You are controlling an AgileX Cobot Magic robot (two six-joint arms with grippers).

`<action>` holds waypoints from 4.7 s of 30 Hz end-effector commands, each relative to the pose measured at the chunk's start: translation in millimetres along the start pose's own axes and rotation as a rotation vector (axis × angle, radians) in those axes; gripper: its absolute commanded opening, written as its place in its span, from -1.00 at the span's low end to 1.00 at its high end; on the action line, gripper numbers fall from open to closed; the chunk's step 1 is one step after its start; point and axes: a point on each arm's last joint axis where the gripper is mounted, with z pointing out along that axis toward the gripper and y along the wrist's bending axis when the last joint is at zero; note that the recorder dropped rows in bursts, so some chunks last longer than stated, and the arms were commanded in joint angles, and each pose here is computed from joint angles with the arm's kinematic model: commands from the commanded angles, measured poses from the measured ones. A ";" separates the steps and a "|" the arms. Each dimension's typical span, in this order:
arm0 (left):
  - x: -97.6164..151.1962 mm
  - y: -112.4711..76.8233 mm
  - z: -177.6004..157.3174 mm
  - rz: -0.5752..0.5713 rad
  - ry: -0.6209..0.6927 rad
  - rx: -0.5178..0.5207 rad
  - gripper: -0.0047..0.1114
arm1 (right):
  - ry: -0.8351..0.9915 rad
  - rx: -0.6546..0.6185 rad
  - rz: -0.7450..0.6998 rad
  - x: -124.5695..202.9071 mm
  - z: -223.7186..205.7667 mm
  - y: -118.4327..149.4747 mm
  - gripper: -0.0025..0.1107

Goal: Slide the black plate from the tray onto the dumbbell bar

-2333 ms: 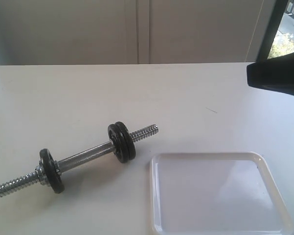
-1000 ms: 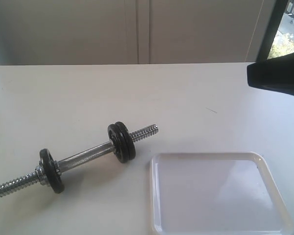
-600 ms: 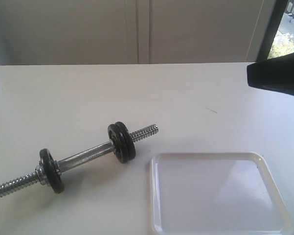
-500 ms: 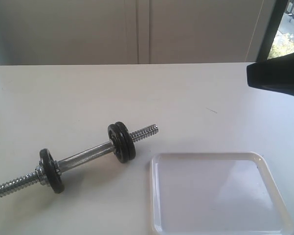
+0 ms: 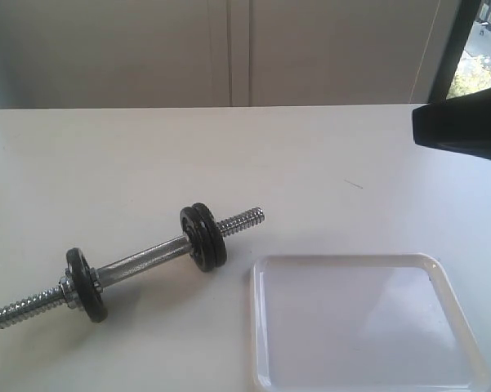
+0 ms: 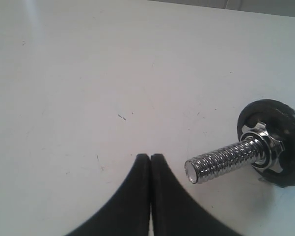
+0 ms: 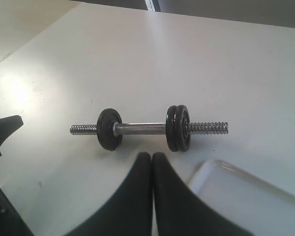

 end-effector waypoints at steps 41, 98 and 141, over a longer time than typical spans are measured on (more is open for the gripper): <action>0.4 -0.1 0.1 -0.016 -0.007 0.002 -0.92 | -0.573 0.583 -0.143 116.4 -82.2 22.2 -0.96; 0.4 -0.1 0.1 -0.016 -0.007 0.002 -0.92 | -0.301 0.711 -0.012 215.0 0.9 -58.1 -0.96; 0.2 1.5 0.1 -0.022 -0.011 -0.027 -0.92 | -0.299 0.711 -0.011 215.3 1.0 -58.1 -0.96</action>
